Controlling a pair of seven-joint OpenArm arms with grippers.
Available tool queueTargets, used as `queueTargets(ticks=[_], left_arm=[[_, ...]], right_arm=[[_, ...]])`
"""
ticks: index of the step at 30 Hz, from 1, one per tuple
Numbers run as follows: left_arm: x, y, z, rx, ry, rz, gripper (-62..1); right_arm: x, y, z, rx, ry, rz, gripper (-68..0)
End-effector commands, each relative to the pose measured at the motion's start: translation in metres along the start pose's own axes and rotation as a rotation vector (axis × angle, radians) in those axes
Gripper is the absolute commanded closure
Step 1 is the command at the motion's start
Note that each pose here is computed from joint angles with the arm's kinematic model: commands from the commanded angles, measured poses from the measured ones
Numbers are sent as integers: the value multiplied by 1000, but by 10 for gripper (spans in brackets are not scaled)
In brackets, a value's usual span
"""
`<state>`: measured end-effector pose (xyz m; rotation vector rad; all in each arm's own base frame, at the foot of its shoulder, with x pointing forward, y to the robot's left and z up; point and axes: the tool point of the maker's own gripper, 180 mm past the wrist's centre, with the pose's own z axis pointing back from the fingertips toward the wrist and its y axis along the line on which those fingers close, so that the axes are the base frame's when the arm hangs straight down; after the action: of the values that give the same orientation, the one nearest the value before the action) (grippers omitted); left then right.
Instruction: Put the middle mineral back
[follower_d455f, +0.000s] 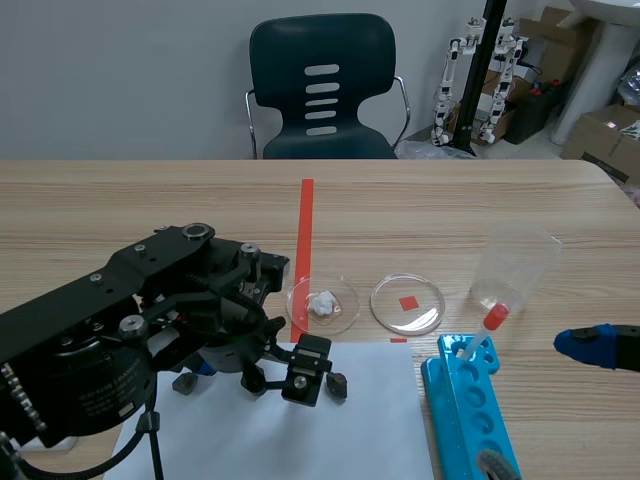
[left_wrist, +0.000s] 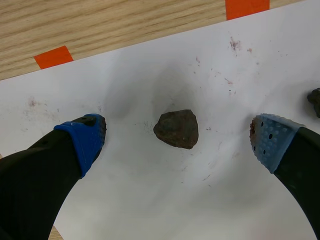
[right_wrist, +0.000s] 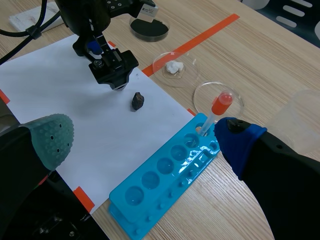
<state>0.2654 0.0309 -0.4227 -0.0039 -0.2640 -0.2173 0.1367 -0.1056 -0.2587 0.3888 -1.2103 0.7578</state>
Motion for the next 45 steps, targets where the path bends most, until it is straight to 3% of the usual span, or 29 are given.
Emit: queueTargets(ticks=[1,6,13,19,45], left_arm=[[10,-7,5,-18,-26,2,-603],[8,-4,5,-15,-43,0,-603],[13,-9,21,-49,-164,-14,-603],[11,-10,30,-64,-196,-23,-603],[12,-7,30,-58,-201,-28,-603]], right_arm=[[6,-1,-1,-4,-24,-1,-587],[6,-1,-1,-4,-24,-1,-587],[6,-1,-1,-4,-24,-1,-587],[6,-1,-1,-4,-24,-1,-587],[6,-1,-1,-4,-24,-1,-587]])
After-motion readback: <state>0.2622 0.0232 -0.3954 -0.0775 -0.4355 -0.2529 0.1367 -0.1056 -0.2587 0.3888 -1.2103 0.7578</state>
